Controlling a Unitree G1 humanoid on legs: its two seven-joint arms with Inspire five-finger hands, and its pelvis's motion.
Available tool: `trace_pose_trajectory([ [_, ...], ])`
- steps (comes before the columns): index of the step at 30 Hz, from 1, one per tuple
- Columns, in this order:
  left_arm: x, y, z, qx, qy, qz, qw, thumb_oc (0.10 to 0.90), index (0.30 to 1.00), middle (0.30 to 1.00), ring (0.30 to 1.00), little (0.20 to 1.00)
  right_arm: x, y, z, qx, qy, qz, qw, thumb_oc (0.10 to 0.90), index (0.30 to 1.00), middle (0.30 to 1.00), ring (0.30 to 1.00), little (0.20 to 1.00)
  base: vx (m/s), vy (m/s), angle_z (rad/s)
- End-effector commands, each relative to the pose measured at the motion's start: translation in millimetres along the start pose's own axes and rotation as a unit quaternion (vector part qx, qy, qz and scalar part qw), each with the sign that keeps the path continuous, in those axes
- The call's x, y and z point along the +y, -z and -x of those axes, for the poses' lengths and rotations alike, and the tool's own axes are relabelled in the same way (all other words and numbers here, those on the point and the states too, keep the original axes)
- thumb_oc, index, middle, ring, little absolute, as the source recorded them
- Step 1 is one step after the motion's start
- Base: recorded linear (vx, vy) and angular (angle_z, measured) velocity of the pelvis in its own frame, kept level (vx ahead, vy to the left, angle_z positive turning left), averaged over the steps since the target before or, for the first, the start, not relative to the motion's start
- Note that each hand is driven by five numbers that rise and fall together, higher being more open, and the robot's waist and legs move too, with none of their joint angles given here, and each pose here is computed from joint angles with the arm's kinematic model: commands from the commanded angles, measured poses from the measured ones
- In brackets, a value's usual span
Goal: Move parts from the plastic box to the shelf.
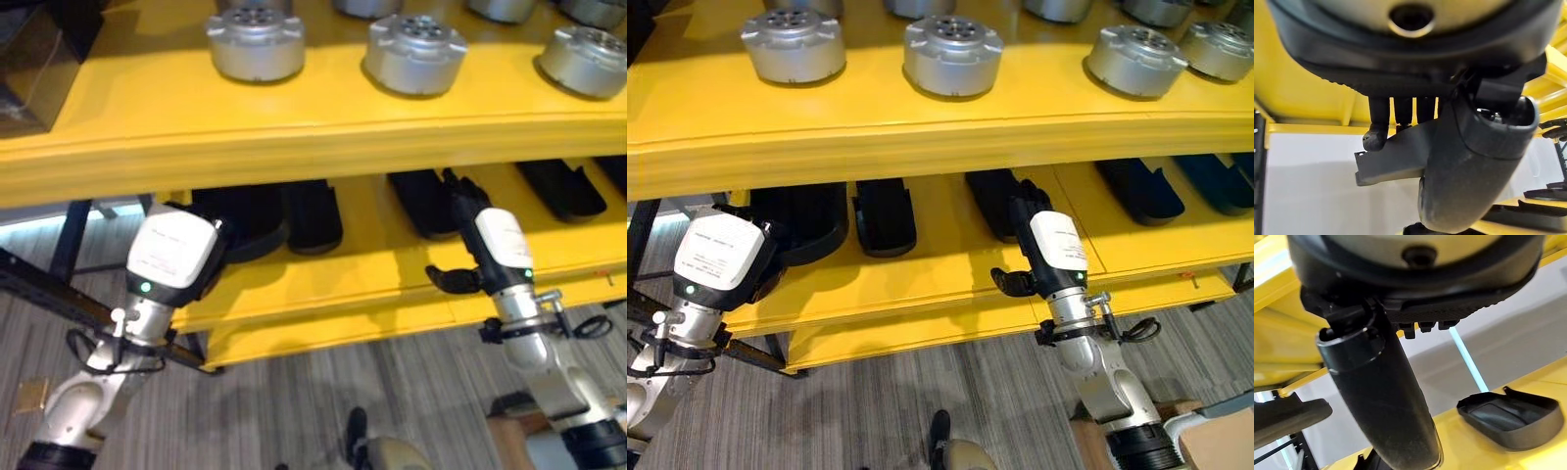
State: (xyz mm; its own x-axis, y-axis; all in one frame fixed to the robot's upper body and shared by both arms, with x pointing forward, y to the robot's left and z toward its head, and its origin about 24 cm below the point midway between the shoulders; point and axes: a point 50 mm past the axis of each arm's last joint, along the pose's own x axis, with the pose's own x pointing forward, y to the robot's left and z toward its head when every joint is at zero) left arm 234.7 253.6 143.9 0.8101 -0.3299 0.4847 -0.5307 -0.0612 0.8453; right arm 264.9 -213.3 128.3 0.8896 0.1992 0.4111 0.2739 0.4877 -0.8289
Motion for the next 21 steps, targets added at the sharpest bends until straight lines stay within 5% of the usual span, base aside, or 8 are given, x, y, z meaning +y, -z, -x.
trace_pose_trajectory([
  [1,46,-1,-32,-0.014,-0.148,0.017,0.989,0.4,0.3,0.3,0.3,0.3,-40,-23,-15,-0.082,0.102,-0.011,0.991,0.9,1.0,1.0,1.0,1.0,-0.02,-0.066,-0.02],
  [8,49,4,-29,-0.001,-0.153,0.029,0.988,0.4,0.3,0.3,0.3,0.3,-51,-8,-6,-0.046,0.133,-0.001,0.99,0.9,1.0,1.0,1.0,1.0,0.06,0.073,0.37],
  [21,58,5,-36,-0.012,-0.175,0.017,0.984,0.4,0.3,0.3,0.3,0.3,-38,-19,-5,-0.042,0.144,-0.033,0.988,0.9,1.0,1.0,1.0,1.0,0.05,0.166,-0.31],
])
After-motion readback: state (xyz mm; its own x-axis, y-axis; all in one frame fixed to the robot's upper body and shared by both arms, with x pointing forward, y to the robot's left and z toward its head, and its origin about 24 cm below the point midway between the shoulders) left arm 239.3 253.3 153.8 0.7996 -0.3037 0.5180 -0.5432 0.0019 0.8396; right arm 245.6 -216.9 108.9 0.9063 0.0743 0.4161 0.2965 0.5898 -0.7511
